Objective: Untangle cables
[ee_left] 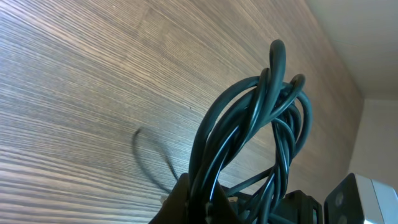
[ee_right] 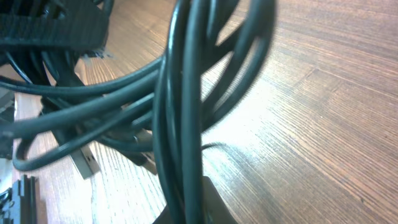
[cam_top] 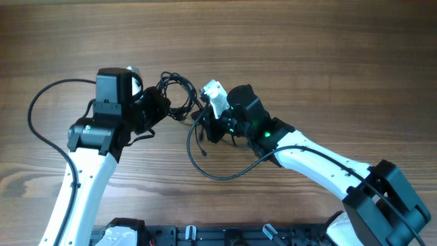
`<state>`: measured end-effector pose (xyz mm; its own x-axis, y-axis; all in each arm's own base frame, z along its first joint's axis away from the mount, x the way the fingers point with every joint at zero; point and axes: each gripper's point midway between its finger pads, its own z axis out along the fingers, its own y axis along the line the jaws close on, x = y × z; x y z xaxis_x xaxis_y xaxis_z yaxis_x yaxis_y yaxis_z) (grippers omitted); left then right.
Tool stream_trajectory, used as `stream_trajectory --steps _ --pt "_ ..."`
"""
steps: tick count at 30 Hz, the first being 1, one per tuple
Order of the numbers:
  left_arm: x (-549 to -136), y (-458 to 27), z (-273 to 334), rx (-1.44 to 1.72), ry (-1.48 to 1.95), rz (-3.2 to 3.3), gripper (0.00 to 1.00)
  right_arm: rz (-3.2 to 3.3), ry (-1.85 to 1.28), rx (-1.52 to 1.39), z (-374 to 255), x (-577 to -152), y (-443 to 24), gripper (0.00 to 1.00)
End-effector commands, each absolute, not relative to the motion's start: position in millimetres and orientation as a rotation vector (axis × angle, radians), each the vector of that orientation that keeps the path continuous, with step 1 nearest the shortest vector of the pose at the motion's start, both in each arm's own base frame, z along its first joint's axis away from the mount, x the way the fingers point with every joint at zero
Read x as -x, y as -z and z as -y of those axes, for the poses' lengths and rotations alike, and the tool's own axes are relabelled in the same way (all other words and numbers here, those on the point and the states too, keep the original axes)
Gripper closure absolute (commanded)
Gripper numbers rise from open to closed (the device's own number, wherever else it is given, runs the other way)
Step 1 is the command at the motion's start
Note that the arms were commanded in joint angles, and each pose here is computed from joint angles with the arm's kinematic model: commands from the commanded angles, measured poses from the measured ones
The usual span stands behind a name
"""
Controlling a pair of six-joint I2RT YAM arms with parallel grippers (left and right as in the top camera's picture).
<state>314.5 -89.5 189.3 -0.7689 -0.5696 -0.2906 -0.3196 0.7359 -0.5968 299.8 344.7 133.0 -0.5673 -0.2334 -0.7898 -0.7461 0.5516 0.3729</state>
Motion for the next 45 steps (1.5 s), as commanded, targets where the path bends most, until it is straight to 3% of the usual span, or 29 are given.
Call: stream_trajectory --steps 1,8,16,22,36,45 --pt "-318 -201 78 0.588 0.681 -2.436 0.96 -2.131 -0.912 0.74 -340 -305 -127 0.96" --pt "-319 -200 74 0.339 0.573 -2.451 0.96 -2.252 -1.193 0.736 -340 -270 -131 0.96" --pt "-319 -201 75 0.273 0.553 -2.451 0.96 -2.107 -1.666 0.791 -317 -240 -209 0.96" --pt "-318 -203 88 0.219 0.572 -2.449 0.96 -2.044 -1.823 0.783 -314 -233 -239 0.96" --pt "-307 -218 158 -0.051 0.704 -2.4 0.96 -2.078 -1.606 0.516 -314 -280 -233 0.96" --pt "-302 -221 172 -0.177 0.722 -2.375 0.96 -2.226 -1.497 0.369 -307 -296 -196 0.96"
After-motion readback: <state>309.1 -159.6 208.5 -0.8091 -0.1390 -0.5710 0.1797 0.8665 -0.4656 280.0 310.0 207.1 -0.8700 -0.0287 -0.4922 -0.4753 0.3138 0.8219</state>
